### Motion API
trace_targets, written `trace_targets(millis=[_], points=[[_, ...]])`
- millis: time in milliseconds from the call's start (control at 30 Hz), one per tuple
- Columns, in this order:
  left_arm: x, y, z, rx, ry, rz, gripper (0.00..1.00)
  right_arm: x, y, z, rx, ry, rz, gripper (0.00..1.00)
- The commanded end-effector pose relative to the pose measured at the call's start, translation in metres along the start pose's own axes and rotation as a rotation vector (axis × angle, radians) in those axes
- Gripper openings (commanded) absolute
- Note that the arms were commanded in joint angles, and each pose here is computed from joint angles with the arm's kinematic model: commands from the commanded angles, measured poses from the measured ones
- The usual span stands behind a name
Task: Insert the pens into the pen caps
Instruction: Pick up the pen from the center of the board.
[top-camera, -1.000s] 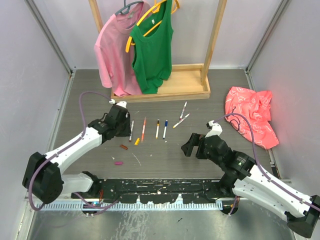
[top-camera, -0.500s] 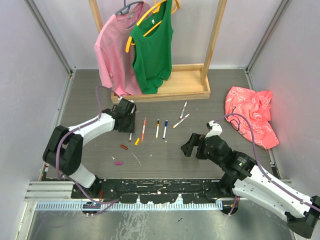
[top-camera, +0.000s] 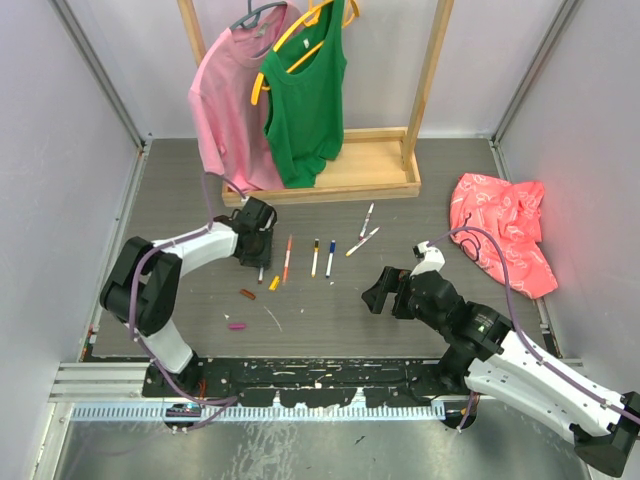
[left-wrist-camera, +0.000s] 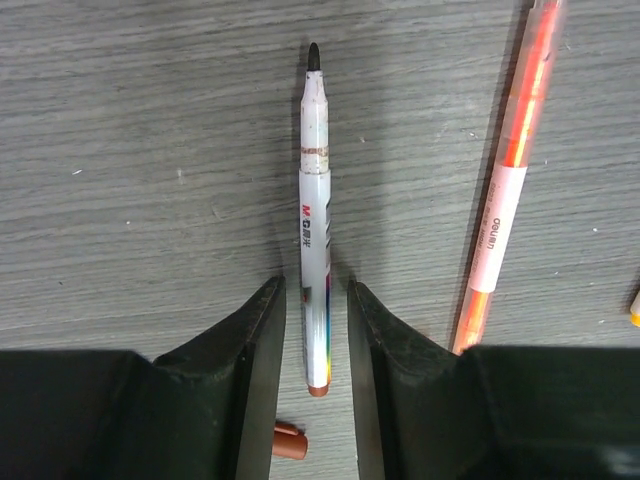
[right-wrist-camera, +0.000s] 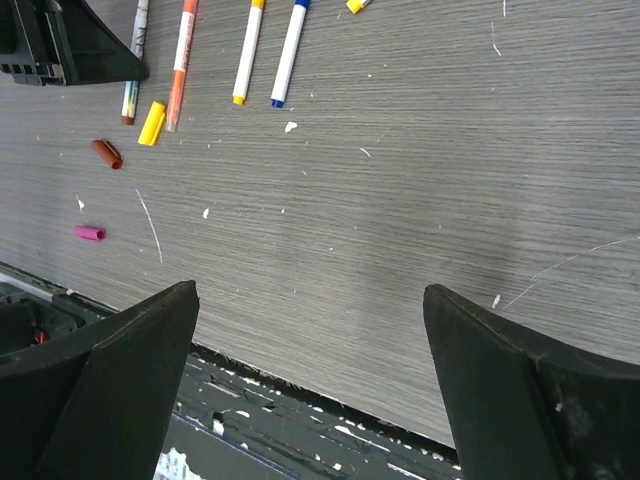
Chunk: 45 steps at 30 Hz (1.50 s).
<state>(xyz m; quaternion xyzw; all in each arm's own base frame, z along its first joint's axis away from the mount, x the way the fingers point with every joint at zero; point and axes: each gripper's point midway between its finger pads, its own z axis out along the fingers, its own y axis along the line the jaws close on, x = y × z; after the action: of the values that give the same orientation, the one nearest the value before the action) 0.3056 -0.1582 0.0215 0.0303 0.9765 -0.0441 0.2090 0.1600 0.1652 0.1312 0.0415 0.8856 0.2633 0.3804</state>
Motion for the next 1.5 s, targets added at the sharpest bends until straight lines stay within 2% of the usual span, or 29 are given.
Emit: trace_targets(millis=[0, 167, 333, 467, 600, 700, 833, 1100, 1467], points=[[-0.016, -0.007, 0.003, 0.032, -0.035, 0.005, 0.31, -0.007, 0.006, -0.001, -0.019, -0.021, 0.001, 0.99], [-0.014, -0.006, 0.002, 0.030, -0.036, 0.005, 0.18, -0.009, 0.008, -0.002, -0.024, -0.025, 0.002, 0.99], [-0.026, -0.006, -0.020, 0.044, -0.103, 0.007, 0.13, -0.016, 0.011, -0.004, -0.028, -0.046, 0.008, 0.99], [-0.043, -0.011, -0.056, 0.102, -0.208, 0.027, 0.11, -0.025, 0.015, -0.008, -0.028, -0.073, 0.018, 0.99], [-0.054, -0.031, -0.112, 0.262, -0.328, 0.053, 0.09, -0.039, 0.017, -0.013, -0.029, -0.132, 0.079, 0.99], [-0.049, -0.046, -0.152, 0.358, -0.401, 0.076, 0.09, -0.051, 0.022, -0.017, -0.062, -0.200, 0.139, 0.99], [-0.033, -0.056, -0.187, 0.422, -0.458, 0.088, 0.09, -0.066, 0.041, -0.022, -0.161, -0.259, 0.198, 0.98], [0.011, -0.079, -0.220, 0.585, -0.468, 0.036, 0.08, -0.081, 0.087, -0.022, -0.370, -0.284, 0.248, 0.94], [0.046, -0.116, -0.222, 0.707, -0.429, 0.028, 0.08, -0.065, 0.135, 0.000, -0.549, -0.141, 0.309, 0.79]])
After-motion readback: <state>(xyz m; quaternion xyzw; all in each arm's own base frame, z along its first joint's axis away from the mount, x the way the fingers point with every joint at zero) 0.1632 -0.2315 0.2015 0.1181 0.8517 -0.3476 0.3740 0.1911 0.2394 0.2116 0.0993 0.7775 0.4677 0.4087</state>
